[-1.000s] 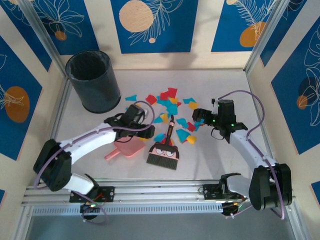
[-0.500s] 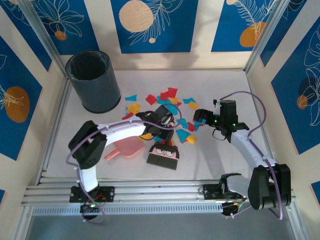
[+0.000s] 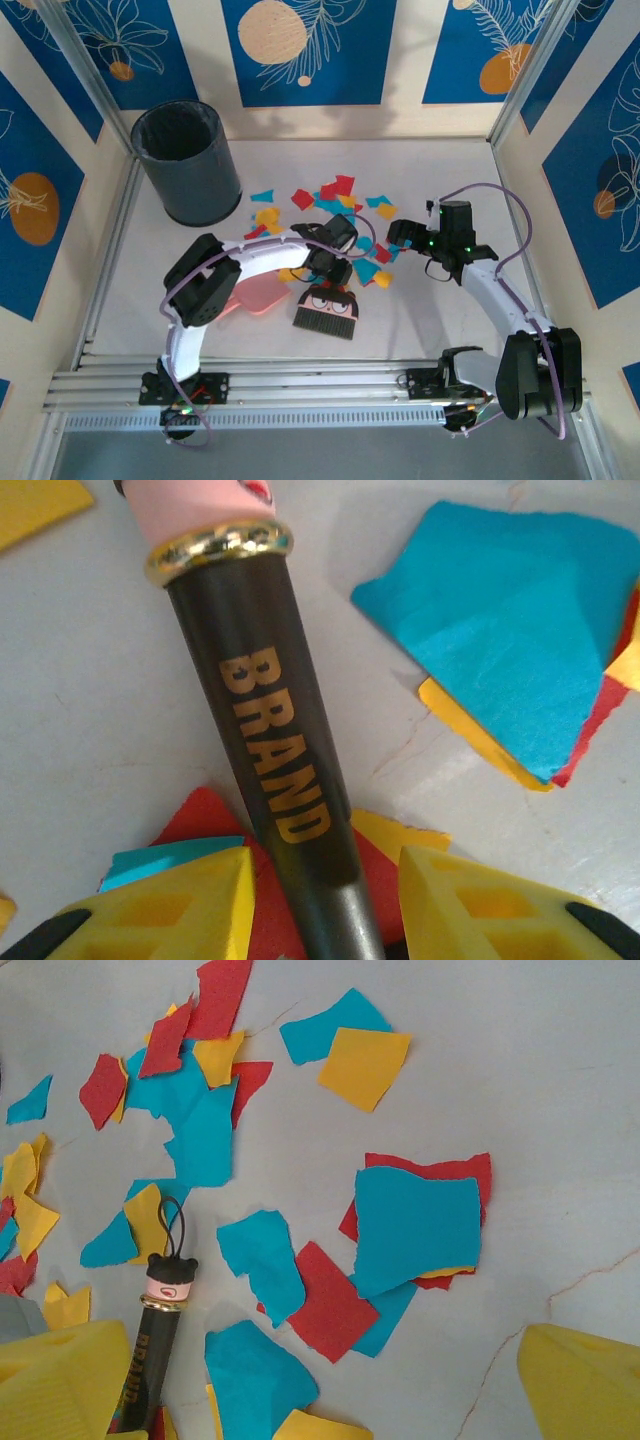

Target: Sweep away the paper scraps from the table

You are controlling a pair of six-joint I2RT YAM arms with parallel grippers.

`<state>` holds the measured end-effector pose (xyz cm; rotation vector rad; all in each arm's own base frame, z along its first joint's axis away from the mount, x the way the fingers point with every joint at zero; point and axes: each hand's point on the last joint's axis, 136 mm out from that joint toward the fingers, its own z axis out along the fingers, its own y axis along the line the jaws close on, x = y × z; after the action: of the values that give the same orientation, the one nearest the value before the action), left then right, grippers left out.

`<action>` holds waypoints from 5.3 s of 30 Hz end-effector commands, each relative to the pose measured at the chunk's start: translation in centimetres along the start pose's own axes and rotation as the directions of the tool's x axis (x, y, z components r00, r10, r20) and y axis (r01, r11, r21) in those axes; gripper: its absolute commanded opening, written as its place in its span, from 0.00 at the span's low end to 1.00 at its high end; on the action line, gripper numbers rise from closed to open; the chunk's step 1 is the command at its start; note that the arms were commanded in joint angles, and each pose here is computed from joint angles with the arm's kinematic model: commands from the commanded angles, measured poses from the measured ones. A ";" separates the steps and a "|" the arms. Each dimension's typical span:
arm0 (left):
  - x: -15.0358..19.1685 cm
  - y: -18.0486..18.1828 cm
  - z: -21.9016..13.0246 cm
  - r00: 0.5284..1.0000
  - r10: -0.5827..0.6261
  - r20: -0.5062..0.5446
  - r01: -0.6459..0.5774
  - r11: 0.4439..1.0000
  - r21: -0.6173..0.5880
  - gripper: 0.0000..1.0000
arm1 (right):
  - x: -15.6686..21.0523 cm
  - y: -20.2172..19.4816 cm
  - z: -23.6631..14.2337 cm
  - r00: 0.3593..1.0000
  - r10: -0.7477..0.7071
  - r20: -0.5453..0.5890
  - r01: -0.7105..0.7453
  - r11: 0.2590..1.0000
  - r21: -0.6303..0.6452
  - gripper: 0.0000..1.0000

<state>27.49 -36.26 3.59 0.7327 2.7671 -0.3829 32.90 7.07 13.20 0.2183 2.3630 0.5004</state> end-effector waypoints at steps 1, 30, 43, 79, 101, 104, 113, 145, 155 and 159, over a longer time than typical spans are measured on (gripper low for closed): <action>0.9 -0.6 0.3 0.998 0.020 -0.051 -0.020 1.000 0.000 0.41 | -0.3 0.1 -0.3 1.000 0.003 0.001 -0.003 1.000 -0.006 0.99; -1.0 -1.3 -1.2 0.989 0.111 0.095 -0.107 0.993 -0.042 0.22 | -1.2 -0.9 -0.7 0.995 0.090 0.038 -0.090 0.996 -0.015 0.99; -6.8 -2.4 -7.6 0.893 0.262 0.366 -0.282 0.959 0.000 0.21 | -1.6 4.3 -2.2 0.996 0.078 -0.031 -0.084 0.940 -0.329 0.99; -9.0 -3.8 -10.9 0.778 0.315 0.543 -0.432 0.897 0.098 0.21 | 0.1 14.1 1.5 0.964 -0.070 -0.257 -0.112 0.769 -0.630 0.53; -8.6 -3.8 -10.6 0.780 0.338 0.527 -0.452 0.887 0.099 0.30 | 0.2 14.5 2.5 0.961 -0.055 -0.272 -0.134 0.766 -0.628 0.10; -8.0 -3.5 -10.8 0.782 0.345 0.520 -0.450 0.888 0.087 0.49 | -0.9 13.4 2.3 0.970 -0.010 -0.242 -0.145 0.779 -0.610 0.08; -3.9 -0.2 -11.7 0.837 0.381 0.393 -0.421 0.907 0.018 0.60 | -3.6 9.4 1.1 0.982 0.087 -0.169 -0.169 0.808 -0.564 0.03; 10.5 9.9 -5.5 0.920 0.263 -0.291 -0.317 0.936 -0.154 0.50 | -5.9 4.4 -3.7 0.982 0.178 -0.068 -0.188 0.836 -0.516 0.00; 11.4 9.8 -4.5 0.900 0.266 -0.344 -0.323 0.939 -0.120 0.30 | -5.4 3.9 -3.2 0.979 0.187 -0.080 -0.202 0.844 -0.498 0.00; 11.7 9.9 -4.4 0.891 0.266 -0.368 -0.329 0.937 -0.118 0.21 | -5.5 3.6 -3.0 0.979 0.188 -0.076 -0.201 0.850 -0.487 0.00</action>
<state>22.06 -21.82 2.10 1.2455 2.8473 0.0463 35.60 7.74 19.92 0.2304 2.1574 1.1775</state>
